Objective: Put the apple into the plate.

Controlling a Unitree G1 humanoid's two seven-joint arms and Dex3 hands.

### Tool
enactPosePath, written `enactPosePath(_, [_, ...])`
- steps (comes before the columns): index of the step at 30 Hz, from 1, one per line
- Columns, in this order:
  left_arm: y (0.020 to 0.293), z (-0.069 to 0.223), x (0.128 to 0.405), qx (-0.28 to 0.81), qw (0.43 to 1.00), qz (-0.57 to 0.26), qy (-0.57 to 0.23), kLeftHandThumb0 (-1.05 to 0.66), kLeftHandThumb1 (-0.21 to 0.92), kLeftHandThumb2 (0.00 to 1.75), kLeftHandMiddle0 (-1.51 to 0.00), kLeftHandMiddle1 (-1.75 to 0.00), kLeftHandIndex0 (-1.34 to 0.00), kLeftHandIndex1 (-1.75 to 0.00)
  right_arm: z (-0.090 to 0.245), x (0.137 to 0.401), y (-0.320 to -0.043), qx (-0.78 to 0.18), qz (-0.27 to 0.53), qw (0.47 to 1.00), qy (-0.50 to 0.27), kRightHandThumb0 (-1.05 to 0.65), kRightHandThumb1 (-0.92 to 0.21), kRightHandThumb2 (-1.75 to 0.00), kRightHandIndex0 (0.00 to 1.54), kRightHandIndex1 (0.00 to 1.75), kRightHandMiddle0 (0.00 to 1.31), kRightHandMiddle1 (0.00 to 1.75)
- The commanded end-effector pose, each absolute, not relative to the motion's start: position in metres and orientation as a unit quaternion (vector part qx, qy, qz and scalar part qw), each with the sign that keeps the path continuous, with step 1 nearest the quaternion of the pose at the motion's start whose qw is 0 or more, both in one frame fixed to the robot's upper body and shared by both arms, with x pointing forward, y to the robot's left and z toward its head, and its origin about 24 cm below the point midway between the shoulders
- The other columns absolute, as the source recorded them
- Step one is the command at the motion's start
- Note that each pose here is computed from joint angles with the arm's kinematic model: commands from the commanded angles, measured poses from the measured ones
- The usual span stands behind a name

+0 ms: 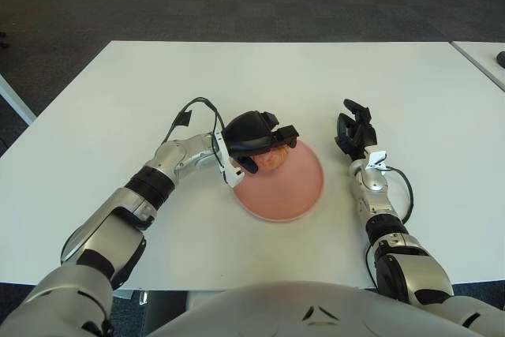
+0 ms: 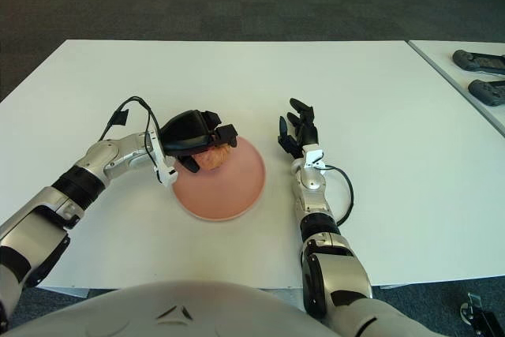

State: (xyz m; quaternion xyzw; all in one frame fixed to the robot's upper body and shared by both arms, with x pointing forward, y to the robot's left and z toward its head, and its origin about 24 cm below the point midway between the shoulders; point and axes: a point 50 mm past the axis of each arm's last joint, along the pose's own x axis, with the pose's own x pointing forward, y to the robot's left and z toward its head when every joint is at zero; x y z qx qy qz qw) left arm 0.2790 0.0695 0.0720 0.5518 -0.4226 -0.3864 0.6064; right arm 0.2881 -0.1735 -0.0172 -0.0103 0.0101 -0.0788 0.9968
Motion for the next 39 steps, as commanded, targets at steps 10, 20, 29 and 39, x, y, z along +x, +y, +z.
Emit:
enactPosePath(10, [0.0704, 0.0838, 0.2874, 0.532, 0.608, -0.419, -0.415, -1.04, 0.92, 0.86, -0.03, -0.26, -0.02, -0.61, -0.0458, 0.2658, -0.1744, -0.013, -0.103, 0.992, 0.079, -0.63, -0.92, -0.58, 0.14, 0.64, 0.0, 0.85])
enactPosePath(20, [0.0724, 0.0857, 0.2876, 0.508, 0.617, -0.442, -0.406, -1.05, 0.92, 0.77, 0.0, 0.0, 0.0, -0.04, -0.0444, 0.2651, -0.1737, -0.028, -0.102, 0.992, 0.072, -0.69, -0.92, -0.61, 0.08, 0.58, 0.0, 0.85])
enactPosePath(29, [0.0731, 0.0856, 0.2888, 0.494, 0.635, -0.447, -0.392, -1.05, 0.92, 0.64, 0.0, 0.0, 0.0, 0.0, -0.045, 0.2656, -0.1735, -0.023, -0.104, 0.991, 0.077, -0.69, -0.92, -0.56, 0.08, 0.55, 0.0, 0.86])
enactPosePath(39, [0.0734, 0.0853, 0.2905, 0.485, 0.645, -0.45, -0.382, -1.05, 0.92, 0.5, 0.0, 0.0, 0.0, 0.0, -0.0452, 0.2666, -0.174, -0.019, -0.105, 0.991, 0.081, -0.68, -0.92, -0.55, 0.09, 0.54, 0.0, 0.84])
